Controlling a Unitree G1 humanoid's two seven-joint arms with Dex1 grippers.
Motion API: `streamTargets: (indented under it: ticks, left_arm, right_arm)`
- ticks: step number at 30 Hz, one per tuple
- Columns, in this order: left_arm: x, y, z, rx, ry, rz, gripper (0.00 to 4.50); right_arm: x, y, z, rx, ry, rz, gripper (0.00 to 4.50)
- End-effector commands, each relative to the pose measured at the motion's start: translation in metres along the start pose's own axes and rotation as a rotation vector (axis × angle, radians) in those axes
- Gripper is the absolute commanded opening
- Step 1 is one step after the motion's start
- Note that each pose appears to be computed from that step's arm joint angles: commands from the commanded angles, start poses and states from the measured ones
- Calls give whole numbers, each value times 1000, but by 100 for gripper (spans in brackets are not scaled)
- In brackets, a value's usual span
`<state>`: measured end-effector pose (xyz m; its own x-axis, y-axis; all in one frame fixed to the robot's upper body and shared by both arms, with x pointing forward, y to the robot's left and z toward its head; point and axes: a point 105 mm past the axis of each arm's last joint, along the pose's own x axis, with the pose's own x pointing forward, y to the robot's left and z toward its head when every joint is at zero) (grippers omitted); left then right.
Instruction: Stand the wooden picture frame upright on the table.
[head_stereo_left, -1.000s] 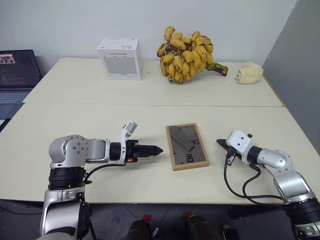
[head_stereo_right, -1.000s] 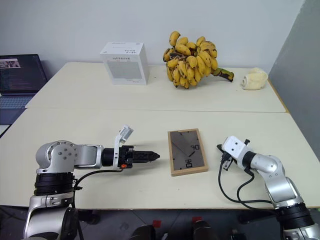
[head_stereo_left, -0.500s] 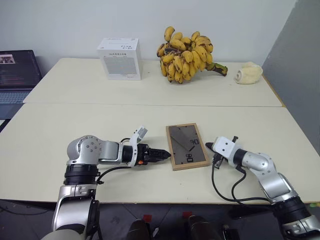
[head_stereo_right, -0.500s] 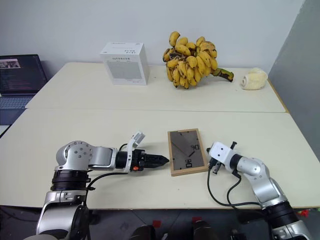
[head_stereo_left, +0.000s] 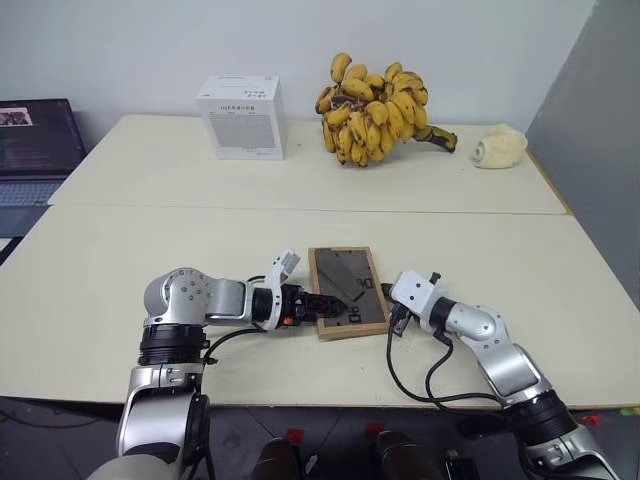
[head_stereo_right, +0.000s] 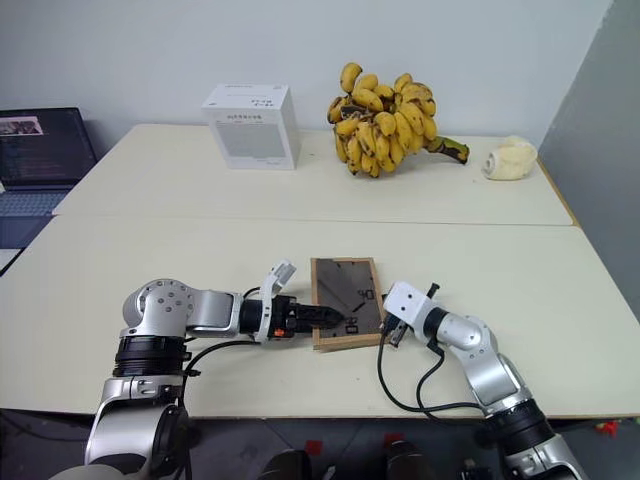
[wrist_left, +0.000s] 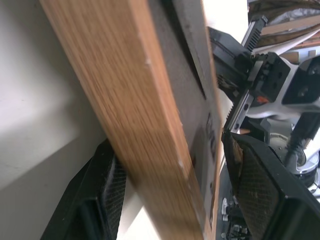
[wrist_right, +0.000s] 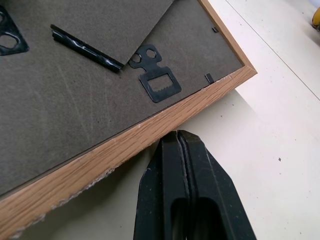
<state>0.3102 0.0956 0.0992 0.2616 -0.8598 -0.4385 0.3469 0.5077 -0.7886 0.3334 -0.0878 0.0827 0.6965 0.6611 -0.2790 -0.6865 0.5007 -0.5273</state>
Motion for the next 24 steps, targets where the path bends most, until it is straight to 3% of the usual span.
streamTargets:
  ticks: [1,6,17,24]
  left_arm:
    - [-4,-5,12,22,-38,6,307]
    - [-7,-7,14,26,-51,-8,307]
    - [-8,-13,24,27,-85,-44,135]
    - [-11,-23,32,91,-128,-77,129]
  right_arm:
    - [2,-3,21,-9,-63,-24,0]
    - [2,-6,18,-9,-54,-32,0]
    - [-1,-13,10,-20,-30,-50,0]
    - [-9,-26,1,-32,-6,-95,0]
